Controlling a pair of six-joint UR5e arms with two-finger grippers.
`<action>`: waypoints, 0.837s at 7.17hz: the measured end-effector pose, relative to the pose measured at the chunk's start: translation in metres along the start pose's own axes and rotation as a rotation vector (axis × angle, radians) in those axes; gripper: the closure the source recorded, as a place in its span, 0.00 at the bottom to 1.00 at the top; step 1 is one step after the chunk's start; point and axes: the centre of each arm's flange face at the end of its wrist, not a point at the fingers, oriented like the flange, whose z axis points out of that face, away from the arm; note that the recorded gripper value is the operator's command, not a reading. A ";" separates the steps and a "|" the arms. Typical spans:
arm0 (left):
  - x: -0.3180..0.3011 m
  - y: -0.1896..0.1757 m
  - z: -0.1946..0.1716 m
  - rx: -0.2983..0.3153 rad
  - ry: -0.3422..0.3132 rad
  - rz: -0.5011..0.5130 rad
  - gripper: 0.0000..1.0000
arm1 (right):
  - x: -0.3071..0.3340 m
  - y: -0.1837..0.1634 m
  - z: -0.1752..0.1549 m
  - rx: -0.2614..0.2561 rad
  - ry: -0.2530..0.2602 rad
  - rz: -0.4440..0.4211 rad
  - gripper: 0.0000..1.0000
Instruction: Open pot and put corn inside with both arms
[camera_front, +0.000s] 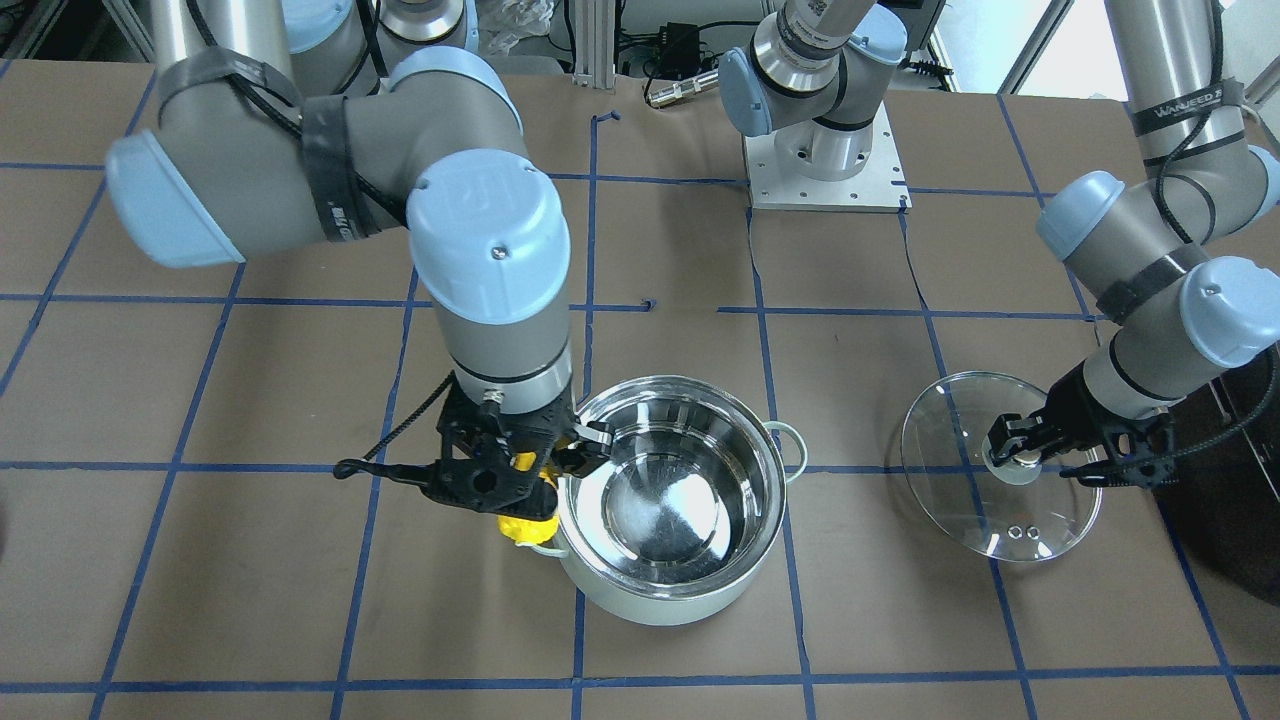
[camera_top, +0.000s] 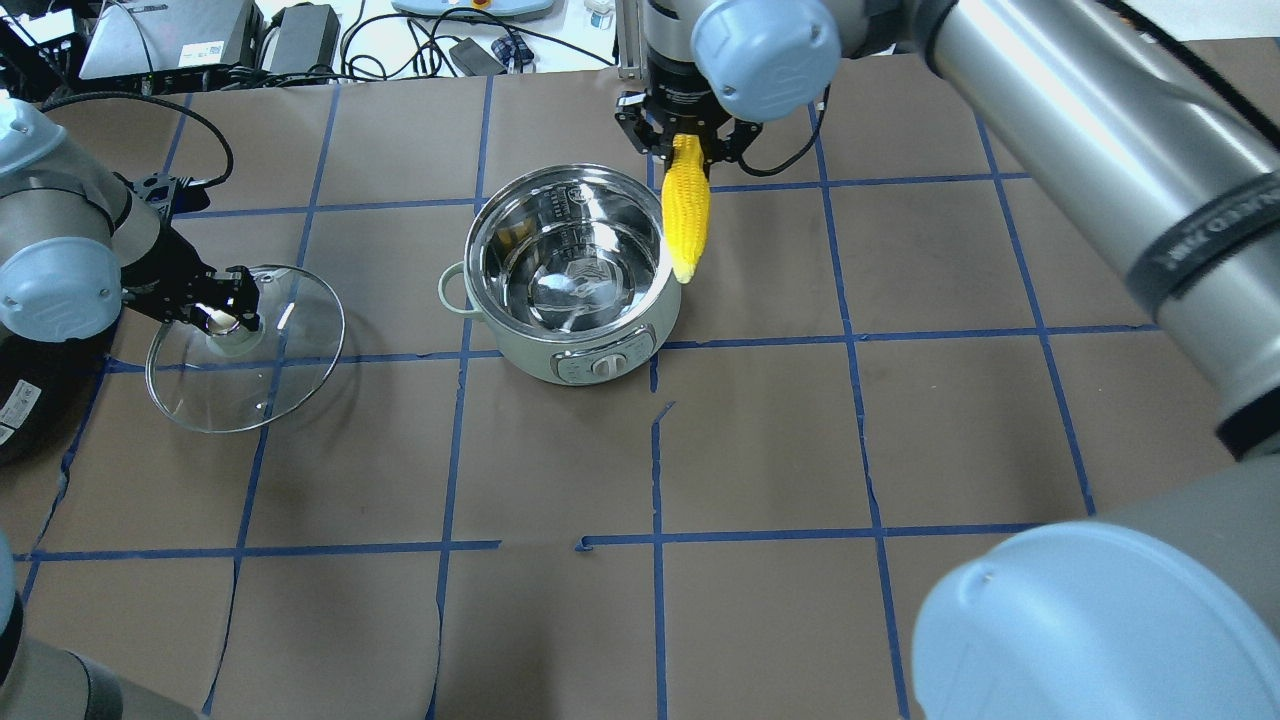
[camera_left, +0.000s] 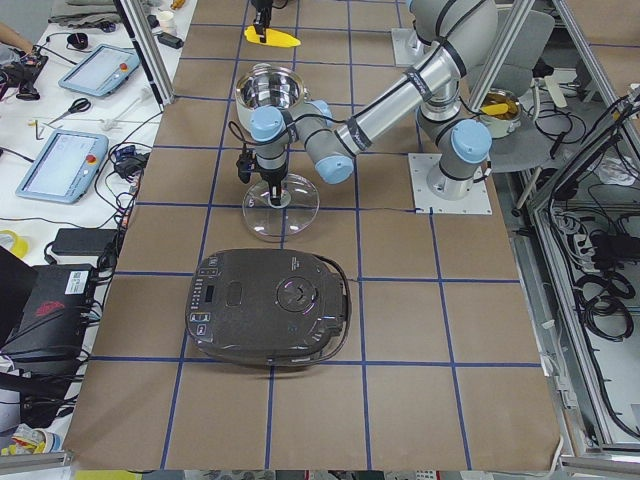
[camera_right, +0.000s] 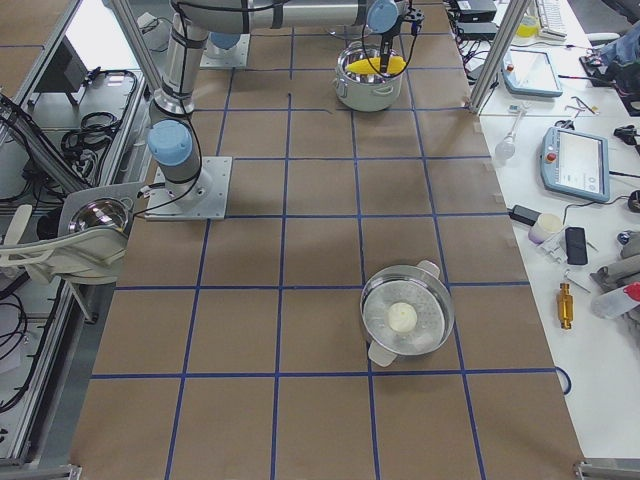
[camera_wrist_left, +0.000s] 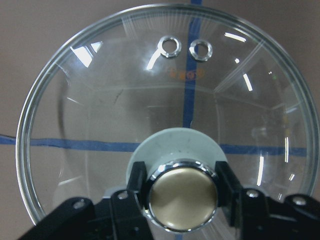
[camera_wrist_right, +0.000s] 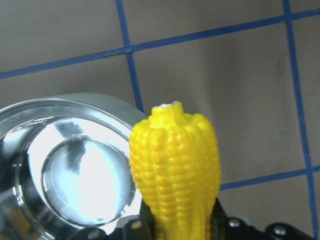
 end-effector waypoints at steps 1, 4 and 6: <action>0.001 -0.001 0.003 -0.001 0.003 0.004 1.00 | -0.032 0.003 0.016 -0.006 -0.012 -0.003 1.00; 0.005 -0.001 0.005 0.000 0.010 0.028 1.00 | -0.081 0.011 0.054 -0.001 -0.028 -0.028 0.90; 0.007 0.000 0.007 -0.002 0.016 0.033 1.00 | -0.097 0.023 0.063 -0.007 -0.026 -0.054 0.02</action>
